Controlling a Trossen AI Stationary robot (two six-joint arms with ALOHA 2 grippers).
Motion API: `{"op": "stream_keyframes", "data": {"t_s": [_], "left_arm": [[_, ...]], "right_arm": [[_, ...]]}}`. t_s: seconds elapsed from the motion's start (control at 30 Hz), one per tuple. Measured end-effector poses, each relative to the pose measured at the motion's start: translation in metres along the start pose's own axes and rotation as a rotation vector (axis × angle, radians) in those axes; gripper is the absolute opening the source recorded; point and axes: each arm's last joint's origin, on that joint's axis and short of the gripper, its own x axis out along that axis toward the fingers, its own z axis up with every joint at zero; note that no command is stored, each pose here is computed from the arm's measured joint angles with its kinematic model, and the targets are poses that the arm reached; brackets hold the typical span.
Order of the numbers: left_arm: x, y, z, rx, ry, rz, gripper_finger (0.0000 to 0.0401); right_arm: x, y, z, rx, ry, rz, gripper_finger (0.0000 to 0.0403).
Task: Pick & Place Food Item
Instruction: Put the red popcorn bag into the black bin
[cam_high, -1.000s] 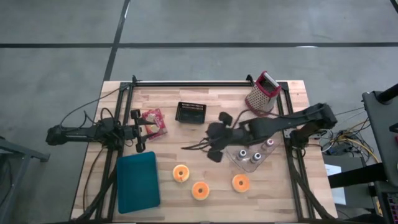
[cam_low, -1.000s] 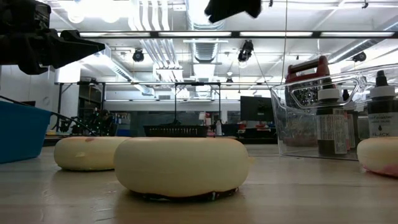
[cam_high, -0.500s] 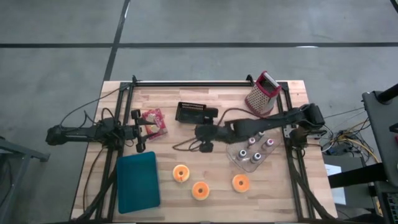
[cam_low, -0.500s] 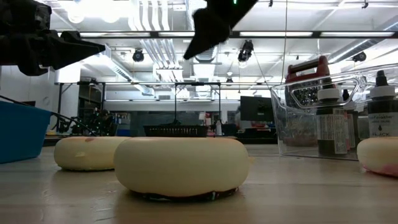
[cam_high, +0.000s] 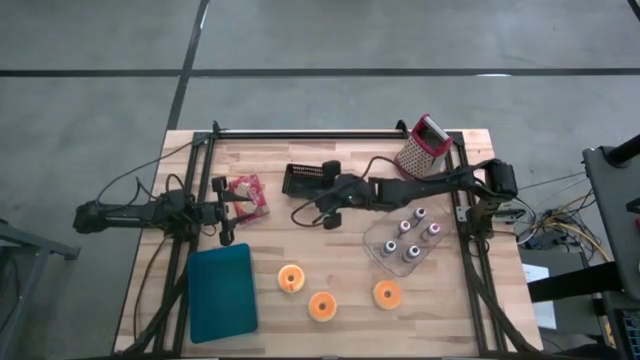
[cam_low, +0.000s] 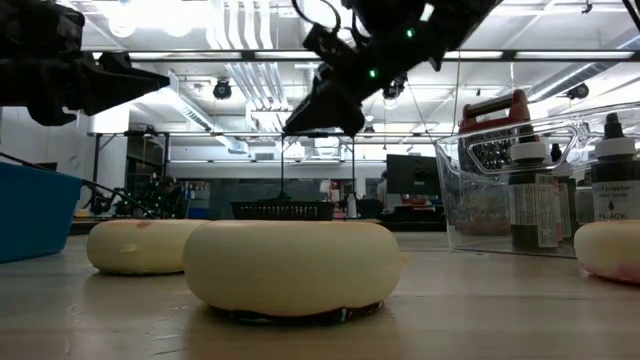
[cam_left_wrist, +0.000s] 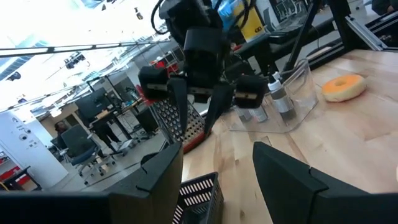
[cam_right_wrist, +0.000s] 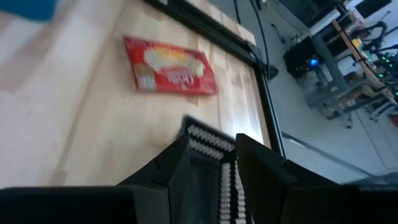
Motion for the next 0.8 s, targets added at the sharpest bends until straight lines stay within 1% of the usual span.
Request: {"op": "stream_keyframes", "data": {"t_s": [0.27, 0.43, 0.53, 0.63, 0.8], "left_arm": [[0.0, 0.0, 0.0, 0.0, 0.0, 0.0, 0.02], [0.0, 0.0, 0.0, 0.0, 0.0, 0.0, 0.02], [0.0, 0.0, 0.0, 0.0, 0.0, 0.001, 0.02], [0.0, 0.0, 0.0, 0.0, 0.0, 0.0, 0.02], [0.0, 0.0, 0.0, 0.0, 0.001, 0.0, 0.02]], "right_arm": [[0.0, 0.008, -0.012, -0.045, 0.008, 0.007, 0.0123], [0.011, 0.012, -0.014, -0.05, -0.026, -0.016, 0.0125], [0.027, 0.013, -0.013, -0.115, -0.018, -0.02, 0.0138], [0.05, 0.013, -0.013, -0.179, -0.006, -0.027, 0.0158], [0.09, 0.023, -0.014, -0.284, 0.019, -0.012, 0.0184]]}}
